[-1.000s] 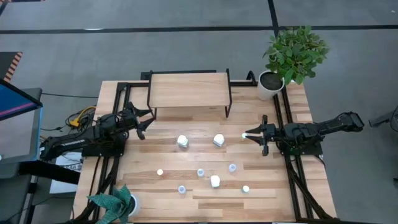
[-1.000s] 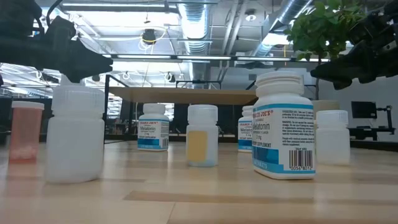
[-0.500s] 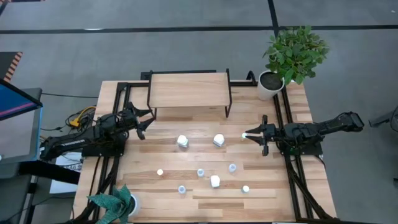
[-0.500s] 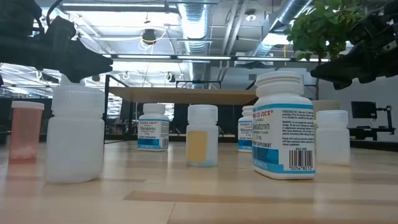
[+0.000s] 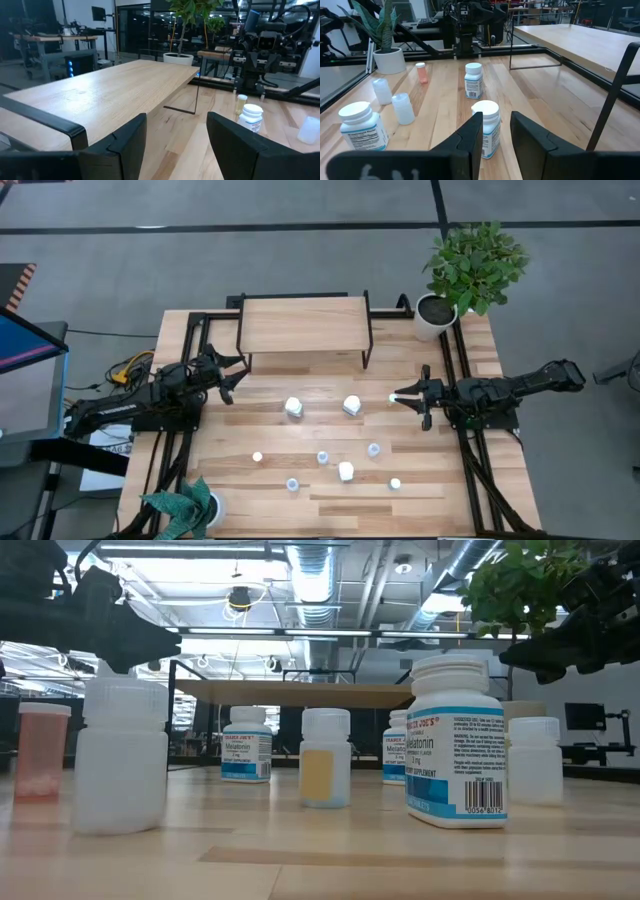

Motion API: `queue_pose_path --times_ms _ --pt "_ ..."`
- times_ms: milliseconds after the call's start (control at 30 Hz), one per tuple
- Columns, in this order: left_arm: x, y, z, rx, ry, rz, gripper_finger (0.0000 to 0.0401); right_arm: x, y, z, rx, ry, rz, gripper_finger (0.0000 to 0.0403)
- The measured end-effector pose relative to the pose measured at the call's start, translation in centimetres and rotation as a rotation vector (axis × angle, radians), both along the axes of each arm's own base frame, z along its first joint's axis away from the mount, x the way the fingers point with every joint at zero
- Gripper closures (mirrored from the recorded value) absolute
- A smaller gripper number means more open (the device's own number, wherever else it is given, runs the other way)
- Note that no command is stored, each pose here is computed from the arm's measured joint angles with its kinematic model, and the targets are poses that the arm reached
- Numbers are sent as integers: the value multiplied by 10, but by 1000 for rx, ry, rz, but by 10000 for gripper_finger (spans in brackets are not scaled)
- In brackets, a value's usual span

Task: Pick and place medicine bottles onto shelf by color
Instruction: Put the yellow pill bottle on the shelf

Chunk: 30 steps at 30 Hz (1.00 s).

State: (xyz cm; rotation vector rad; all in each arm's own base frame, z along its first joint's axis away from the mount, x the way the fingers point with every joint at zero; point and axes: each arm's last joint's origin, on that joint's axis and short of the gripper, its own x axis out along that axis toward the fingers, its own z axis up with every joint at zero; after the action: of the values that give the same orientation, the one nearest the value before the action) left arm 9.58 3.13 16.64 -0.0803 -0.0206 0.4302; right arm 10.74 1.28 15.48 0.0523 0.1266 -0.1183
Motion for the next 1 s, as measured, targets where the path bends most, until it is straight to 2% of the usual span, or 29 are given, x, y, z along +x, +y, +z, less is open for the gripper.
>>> queue_pose_path --times_ms 67,233,433,667,800,1000 --pt "0 0 0 -53 -25 0 205 0 0 0 -7 1 1 280" --pt "0 -1 0 -204 -93 -25 205 0 -2 0 -258 32 14 280" --pt "0 -1 -1 -253 -106 -28 205 0 -2 1 -353 35 27 280" --pt "0 -1 -1 -258 -108 -26 205 1 -1 4 -178 -20 8 280" --pt "0 -1 -1 -258 -105 -33 205 1 -1 6 -9 -57 -8 280" --pt "1 -4 -3 -222 -56 -138 205 1 -3 5 -3 -54 -33 280"
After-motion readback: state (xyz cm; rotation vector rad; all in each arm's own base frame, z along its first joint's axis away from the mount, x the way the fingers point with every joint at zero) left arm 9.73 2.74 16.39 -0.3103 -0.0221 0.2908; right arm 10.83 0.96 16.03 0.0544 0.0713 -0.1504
